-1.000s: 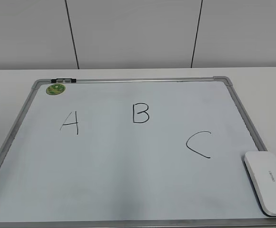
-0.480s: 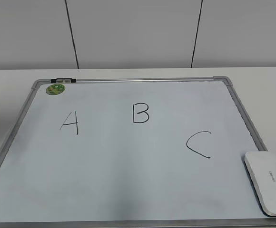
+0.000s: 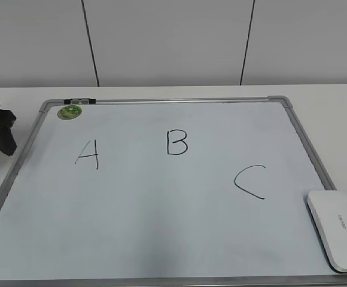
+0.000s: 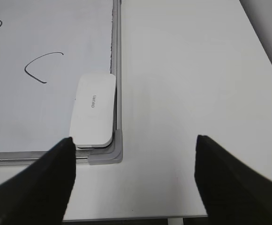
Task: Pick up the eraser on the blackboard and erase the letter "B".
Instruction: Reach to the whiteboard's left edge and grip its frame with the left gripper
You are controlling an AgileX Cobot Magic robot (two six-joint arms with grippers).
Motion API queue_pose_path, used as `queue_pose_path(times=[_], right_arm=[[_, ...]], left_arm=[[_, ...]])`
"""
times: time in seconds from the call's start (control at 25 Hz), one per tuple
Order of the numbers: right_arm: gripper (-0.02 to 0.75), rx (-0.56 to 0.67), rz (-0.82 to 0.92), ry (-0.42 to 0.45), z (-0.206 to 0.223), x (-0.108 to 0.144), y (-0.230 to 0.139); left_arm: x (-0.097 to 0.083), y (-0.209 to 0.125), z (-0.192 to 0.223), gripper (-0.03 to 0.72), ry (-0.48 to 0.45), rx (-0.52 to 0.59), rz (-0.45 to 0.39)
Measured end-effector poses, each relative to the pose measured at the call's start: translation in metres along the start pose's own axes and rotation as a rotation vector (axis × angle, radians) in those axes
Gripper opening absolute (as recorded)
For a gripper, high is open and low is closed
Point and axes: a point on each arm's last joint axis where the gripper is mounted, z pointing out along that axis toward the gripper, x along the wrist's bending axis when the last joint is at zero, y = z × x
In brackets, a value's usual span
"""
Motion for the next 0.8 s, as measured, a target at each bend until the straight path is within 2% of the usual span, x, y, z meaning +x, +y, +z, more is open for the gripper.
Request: queue_pose_path(times=[0.12, 0.4, 0.56, 0.8], right_arm=[[0.587, 0.000, 0.000, 0.000, 0.000, 0.000, 0.000], [0.587, 0.002, 0.000, 0.000, 0.000, 0.000, 0.000], [0.587, 0.002, 0.000, 0.000, 0.000, 0.000, 0.000], [0.586, 0.002, 0.000, 0.000, 0.000, 0.000, 0.000]], left_arm=[[0.010, 0.010, 0.011, 0.396, -0.013, 0.017, -0.004], [0.016, 0.024, 0.034, 0.362, -0.042, 0.048, -0.004], [0.021, 0.025, 0.044, 0.326, -0.046, 0.066, -0.013], [0.030, 0.022, 0.059, 0.316, -0.066, 0.096, -0.058]])
